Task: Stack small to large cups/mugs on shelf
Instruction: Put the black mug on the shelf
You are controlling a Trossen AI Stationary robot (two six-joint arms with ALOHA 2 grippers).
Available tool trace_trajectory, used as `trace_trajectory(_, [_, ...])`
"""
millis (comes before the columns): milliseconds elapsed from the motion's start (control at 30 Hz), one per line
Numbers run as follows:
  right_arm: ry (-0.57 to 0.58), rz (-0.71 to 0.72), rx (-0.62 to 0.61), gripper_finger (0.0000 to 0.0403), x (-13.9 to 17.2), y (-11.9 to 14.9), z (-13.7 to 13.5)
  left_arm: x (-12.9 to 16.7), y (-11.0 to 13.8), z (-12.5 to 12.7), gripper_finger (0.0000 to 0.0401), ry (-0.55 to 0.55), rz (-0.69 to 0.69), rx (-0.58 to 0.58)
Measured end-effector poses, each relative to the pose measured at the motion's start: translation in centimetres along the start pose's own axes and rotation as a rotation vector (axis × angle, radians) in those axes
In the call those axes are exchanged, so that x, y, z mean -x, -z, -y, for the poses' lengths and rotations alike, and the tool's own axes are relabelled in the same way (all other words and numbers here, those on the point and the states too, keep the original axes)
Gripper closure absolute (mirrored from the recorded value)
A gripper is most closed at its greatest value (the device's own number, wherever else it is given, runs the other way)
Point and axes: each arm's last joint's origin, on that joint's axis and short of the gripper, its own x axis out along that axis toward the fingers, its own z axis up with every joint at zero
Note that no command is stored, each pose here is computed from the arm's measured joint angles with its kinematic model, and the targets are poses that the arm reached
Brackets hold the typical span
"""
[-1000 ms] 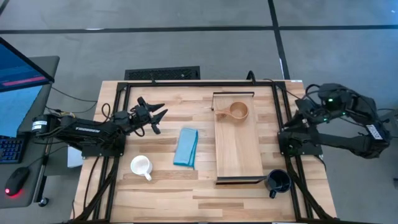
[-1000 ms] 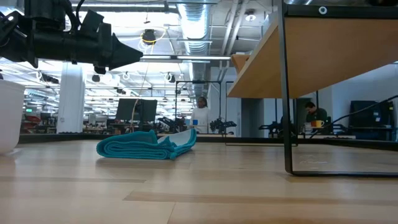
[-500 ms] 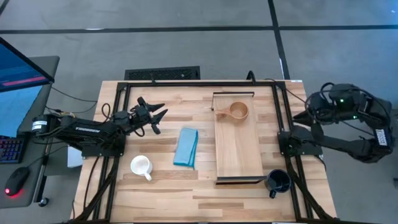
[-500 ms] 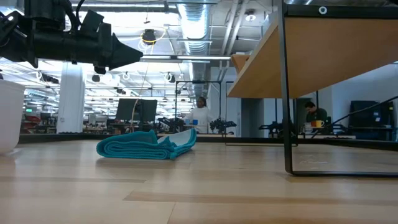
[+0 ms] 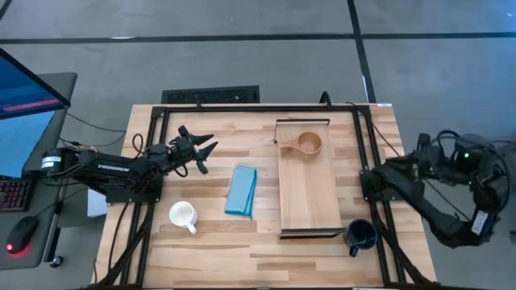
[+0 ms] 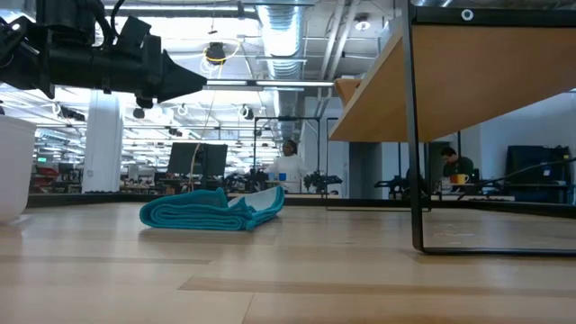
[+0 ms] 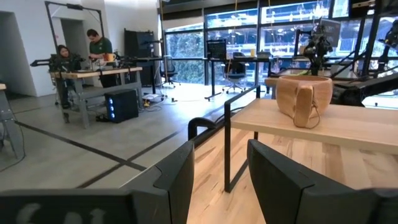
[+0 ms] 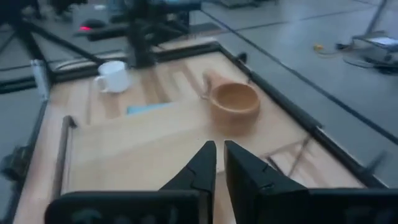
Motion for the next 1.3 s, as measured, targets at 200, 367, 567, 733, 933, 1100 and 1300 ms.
trace_trajectory(200, [-0.046,0.009,-0.033,0.0349,-2.0,0.1,1.3,0.0,0.1,0.0,0.0260,0.009,-0.005,-0.002])
trace_trajectory(367, [-0.108,-0.076,-0.093,0.0349,-4.7,1.9,3.2,0.0,0.2,0.0,0.0260,0.011,-0.020,0.028])
trace_trajectory(567, [-0.210,-0.165,-0.088,0.0349,-5.9,2.1,4.4,0.0,0.2,0.0,0.0260,0.010,-0.023,0.099])
trace_trajectory(733, [-0.274,-0.386,-0.151,0.0349,-6.7,2.6,5.2,0.0,0.3,0.1,0.0260,0.010,-0.026,0.141])
trace_trajectory(933, [-0.340,-0.469,-0.201,0.0349,-7.7,3.4,5.5,0.0,0.3,0.1,0.0260,0.009,-0.028,0.148])
trace_trajectory(1100, [-0.361,-0.580,-0.326,0.0349,-8.7,4.6,5.7,0.0,0.3,0.1,0.0260,0.009,-0.030,0.148])
trace_trajectory(1300, [-0.404,-0.755,-0.462,0.0351,-10.3,5.2,5.9,0.0,0.4,0.1,0.0260,0.009,-0.043,0.143])
